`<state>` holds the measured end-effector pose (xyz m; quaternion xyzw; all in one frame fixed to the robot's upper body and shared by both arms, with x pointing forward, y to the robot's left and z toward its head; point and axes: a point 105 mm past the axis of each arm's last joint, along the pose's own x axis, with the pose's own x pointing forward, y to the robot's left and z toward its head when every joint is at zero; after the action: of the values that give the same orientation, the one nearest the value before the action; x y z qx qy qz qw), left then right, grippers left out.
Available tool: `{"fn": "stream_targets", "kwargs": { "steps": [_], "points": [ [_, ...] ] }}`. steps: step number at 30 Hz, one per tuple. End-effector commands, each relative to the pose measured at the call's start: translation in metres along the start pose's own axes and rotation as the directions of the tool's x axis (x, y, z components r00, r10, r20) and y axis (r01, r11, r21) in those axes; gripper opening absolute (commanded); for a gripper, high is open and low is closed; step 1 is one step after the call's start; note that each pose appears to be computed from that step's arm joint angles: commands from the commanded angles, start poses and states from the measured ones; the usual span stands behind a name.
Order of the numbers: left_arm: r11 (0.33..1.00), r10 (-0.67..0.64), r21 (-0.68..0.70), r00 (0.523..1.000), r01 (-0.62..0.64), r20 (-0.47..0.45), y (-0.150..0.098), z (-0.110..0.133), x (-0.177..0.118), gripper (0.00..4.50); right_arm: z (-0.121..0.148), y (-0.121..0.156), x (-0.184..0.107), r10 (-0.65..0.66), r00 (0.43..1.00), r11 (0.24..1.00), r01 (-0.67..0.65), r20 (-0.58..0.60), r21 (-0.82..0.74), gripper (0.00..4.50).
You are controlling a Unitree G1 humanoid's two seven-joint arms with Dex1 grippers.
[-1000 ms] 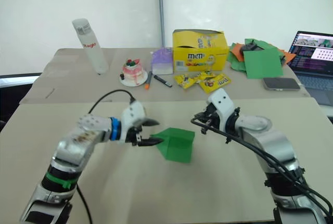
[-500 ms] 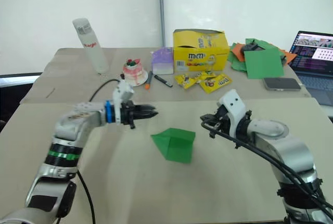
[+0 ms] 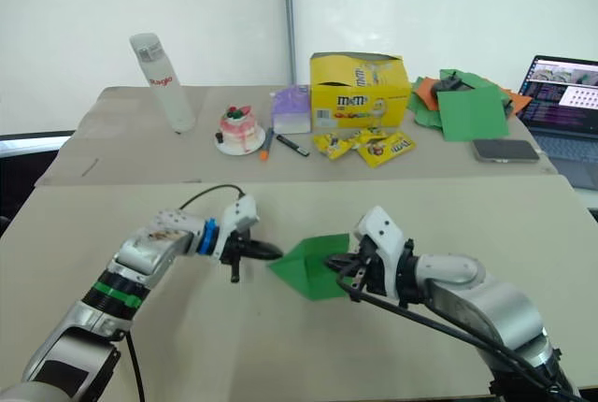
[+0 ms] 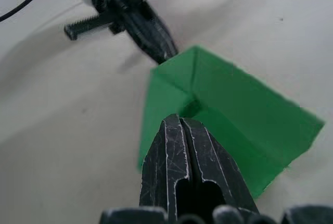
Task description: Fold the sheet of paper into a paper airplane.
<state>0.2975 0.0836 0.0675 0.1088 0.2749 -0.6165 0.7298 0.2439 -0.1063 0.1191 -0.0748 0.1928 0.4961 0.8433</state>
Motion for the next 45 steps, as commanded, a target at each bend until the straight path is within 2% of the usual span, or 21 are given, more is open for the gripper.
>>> {"fn": "stream_targets", "kwargs": {
  "steps": [1,6,10,15,20,25,30,40,41,45],
  "points": [
    [0.996,0.022,0.091,0.998,-0.016,-0.062,-0.005,-0.004,0.004,0.03,0.015,-0.002,-0.008,-0.018,0.999,0.999,0.02,0.039,-0.046,0.0],
    [0.992,0.053,0.121,0.995,-0.043,-0.079,-0.005,-0.007,0.012,0.03,0.021,-0.004,-0.019,-0.017,0.999,0.998,0.02,0.045,-0.055,0.0],
    [0.992,0.074,0.104,0.997,-0.071,-0.021,-0.002,0.005,0.012,0.03,0.018,0.005,-0.023,0.035,0.999,0.999,-0.034,0.036,-0.03,0.0],
    [0.995,0.079,0.048,0.993,-0.084,0.09,0.005,0.027,-0.003,0.03,-0.003,0.02,0.001,0.072,0.997,0.997,-0.072,-0.023,-0.017,0.0],
    [0.999,0.02,0.028,0.987,-0.025,0.161,-0.003,0.039,-0.016,0.03,-0.011,0.017,0.03,0.03,0.999,0.999,-0.03,0.022,0.013,0.0],
    [0.998,0.013,0.061,0.996,-0.019,0.094,-0.008,0.03,-0.016,0.03,-0.027,0.007,0.041,-0.023,0.999,1.0,0.023,-0.048,-0.008,0.0],
    [0.998,0.003,0.068,0.996,-0.009,0.088,-0.014,0.032,-0.004,0.03,-0.035,0.006,0.046,-0.043,0.997,0.997,0.047,-0.06,0.06,0.0],
    [0.998,-0.015,0.058,0.998,0.011,0.058,-0.019,0.025,0.007,0.03,-0.033,0.004,0.038,-0.087,0.994,0.993,0.091,-0.059,0.072,0.0],
    [0.998,-0.022,0.059,0.999,0.019,0.045,-0.021,0.022,0.008,0.03,-0.031,0.004,0.036,-0.09,0.994,0.993,0.093,-0.056,0.071,0.0],
    [0.996,-0.018,0.091,0.999,0.021,-0.026,-0.023,0.009,0.012,0.03,0.005,0.005,0.008,-0.081,0.996,0.995,0.08,0.021,0.057,0.0]
  ]
}}
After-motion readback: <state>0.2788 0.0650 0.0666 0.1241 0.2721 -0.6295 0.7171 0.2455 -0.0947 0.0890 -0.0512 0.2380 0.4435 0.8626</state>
